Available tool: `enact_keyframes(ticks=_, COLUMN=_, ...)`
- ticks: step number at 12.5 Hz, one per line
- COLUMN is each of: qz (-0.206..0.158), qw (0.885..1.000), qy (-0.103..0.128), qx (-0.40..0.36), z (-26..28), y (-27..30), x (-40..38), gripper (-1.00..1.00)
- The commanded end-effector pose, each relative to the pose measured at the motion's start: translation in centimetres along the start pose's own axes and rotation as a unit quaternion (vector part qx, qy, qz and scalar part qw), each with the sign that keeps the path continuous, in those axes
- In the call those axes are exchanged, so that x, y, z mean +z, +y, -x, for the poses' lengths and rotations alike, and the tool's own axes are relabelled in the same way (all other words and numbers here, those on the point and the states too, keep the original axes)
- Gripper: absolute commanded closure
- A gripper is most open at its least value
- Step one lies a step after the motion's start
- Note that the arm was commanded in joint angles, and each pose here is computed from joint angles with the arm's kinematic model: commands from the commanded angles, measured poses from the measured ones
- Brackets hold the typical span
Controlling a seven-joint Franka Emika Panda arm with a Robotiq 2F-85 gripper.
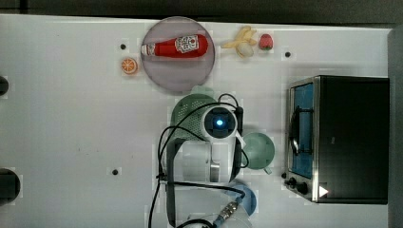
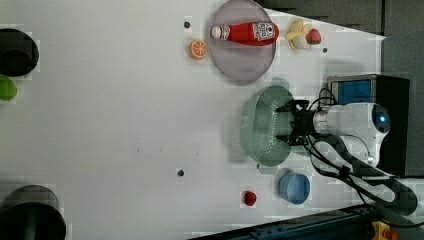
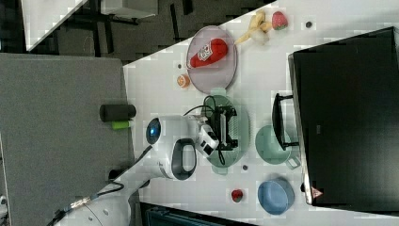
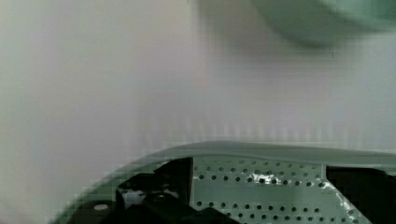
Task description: Drag strainer left to right.
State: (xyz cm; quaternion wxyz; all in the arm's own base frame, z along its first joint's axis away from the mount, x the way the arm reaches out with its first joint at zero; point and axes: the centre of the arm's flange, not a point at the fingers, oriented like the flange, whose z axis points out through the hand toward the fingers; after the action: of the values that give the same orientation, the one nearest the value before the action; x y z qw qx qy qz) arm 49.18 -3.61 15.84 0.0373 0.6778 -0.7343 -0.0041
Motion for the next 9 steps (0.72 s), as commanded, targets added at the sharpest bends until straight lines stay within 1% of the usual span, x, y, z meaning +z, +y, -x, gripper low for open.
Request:
enact_keyframes(ticks=1, qz=0.005, qw=0.999, qy=0.008, qx=-0.037, z=-2.2, y=0.2, x=0.0, gripper=-1.00)
enact_keyframes(ticks=5, qz=0.003, qw=0.998, qy=0.015, qx=-0.053, z=-4.6, y=0.2, x=0.0, gripper=-1.00)
enact_keyframes(ticks=6, qz=-0.004, qw=0.998, qy=0.015, qx=-0.055, z=-4.7, y=0.1, x=-0.2, gripper=-1.00)
enact_keyframes(ticks=7, qz=-0.008, qw=0.998, qy=0.014, qx=-0.068, z=-4.3, y=-0.1, x=-0.6, gripper=-1.00)
enact_keyframes(ticks=8, qz=-0.005, qw=0.996, qy=0.011, qx=-0.092, z=-3.3, y=-0.1, x=-1.2, gripper=-1.00)
enact_keyframes(ticks=9, qz=-0.013, qw=0.992, qy=0.007, qx=-0.125, z=-2.1, y=-0.4, x=-2.8, gripper=-1.00)
